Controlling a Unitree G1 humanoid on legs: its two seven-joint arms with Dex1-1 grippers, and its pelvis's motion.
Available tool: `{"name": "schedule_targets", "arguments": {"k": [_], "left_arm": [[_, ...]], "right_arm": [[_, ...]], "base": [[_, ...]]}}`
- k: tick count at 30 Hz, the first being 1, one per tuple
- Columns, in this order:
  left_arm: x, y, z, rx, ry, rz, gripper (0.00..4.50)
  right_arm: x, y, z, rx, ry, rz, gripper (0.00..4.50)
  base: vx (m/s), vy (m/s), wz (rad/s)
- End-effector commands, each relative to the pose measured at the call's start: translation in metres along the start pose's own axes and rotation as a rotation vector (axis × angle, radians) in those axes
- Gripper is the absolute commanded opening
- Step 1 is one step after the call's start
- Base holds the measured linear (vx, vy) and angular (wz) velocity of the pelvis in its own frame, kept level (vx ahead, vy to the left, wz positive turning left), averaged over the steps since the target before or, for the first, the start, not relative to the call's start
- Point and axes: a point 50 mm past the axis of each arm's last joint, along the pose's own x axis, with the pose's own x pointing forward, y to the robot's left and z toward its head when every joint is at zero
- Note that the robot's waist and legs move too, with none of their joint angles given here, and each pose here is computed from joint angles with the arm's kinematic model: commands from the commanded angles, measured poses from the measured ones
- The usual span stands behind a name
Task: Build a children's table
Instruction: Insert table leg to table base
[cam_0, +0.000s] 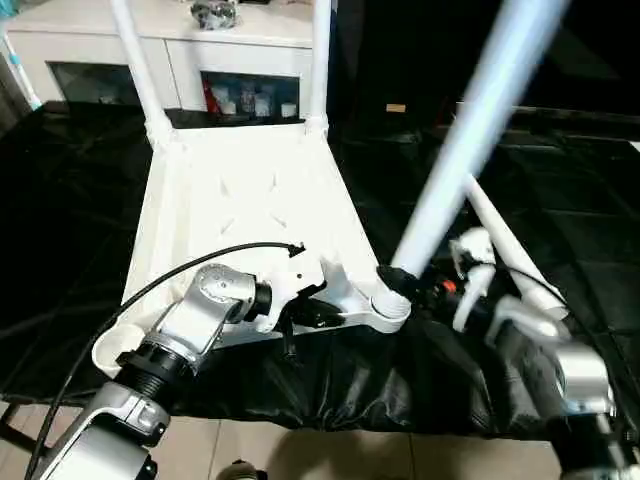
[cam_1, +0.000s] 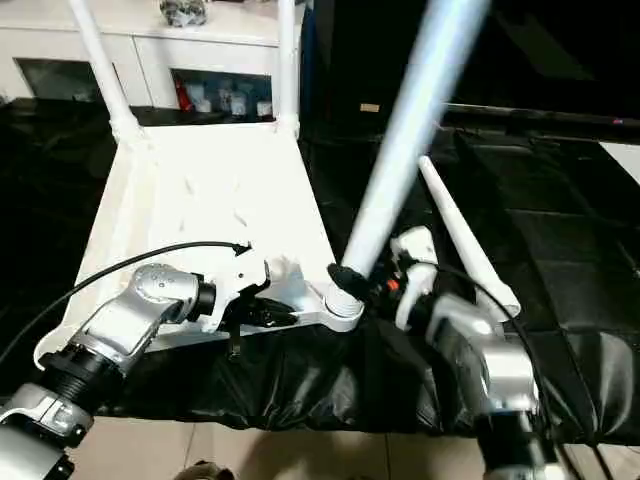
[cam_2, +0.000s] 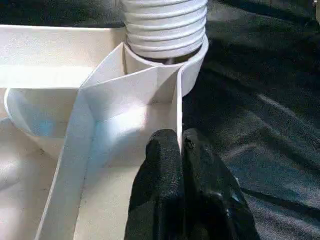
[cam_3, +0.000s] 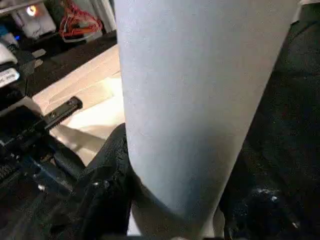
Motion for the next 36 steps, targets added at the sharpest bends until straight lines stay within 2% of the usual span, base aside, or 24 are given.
{"name": "schedule_targets", "arguments": {"k": [1,5,10,15,22,27,30,36], "left_arm": [[0.000,0.005,0.020,0.032,-0.104,0.022,0.00],[0.001,0.006,0.020,0.032,-0.107,0.025,0.00],[0.002,0.005,0.021,0.033,-0.111,0.024,0.00],[0.002,0.005,0.022,0.030,-0.122,0.030,0.00],[0.002,0.005,0.021,0.030,-0.123,0.036,0.00],[0.002,0.005,0.021,0.035,-0.120,0.035,0.00],[0.001,0.005,0.021,0.042,-0.112,0.031,0.00],[0.000,0.005,0.020,0.049,-0.101,0.022,0.00]], "right_arm": [[-0.010,-0.005,-0.018,0.028,0.062,-0.072,1.90],[-0.009,-0.002,-0.020,0.024,0.056,-0.079,1.90],[-0.005,0.005,-0.023,-0.030,0.097,-0.051,1.90],[-0.002,0.009,-0.023,0.052,0.030,-0.063,1.90],[-0.006,0.008,-0.028,0.057,0.033,-0.080,1.90],[-0.007,0.007,-0.032,0.018,0.068,-0.099,1.90],[-0.008,0.004,-0.037,-0.078,0.139,-0.115,1.90],[-0.003,0.004,-0.031,-0.097,0.130,-0.103,1.90]], "base": [[0.000,0.000,0.00],[0.000,0.000,0.00],[0.000,0.000,0.00],[0.000,0.000,0.00],[0.000,0.000,0.00],[0.000,0.000,0.00],[0.000,0.000,0.00],[0.000,0.000,0.00]]}}
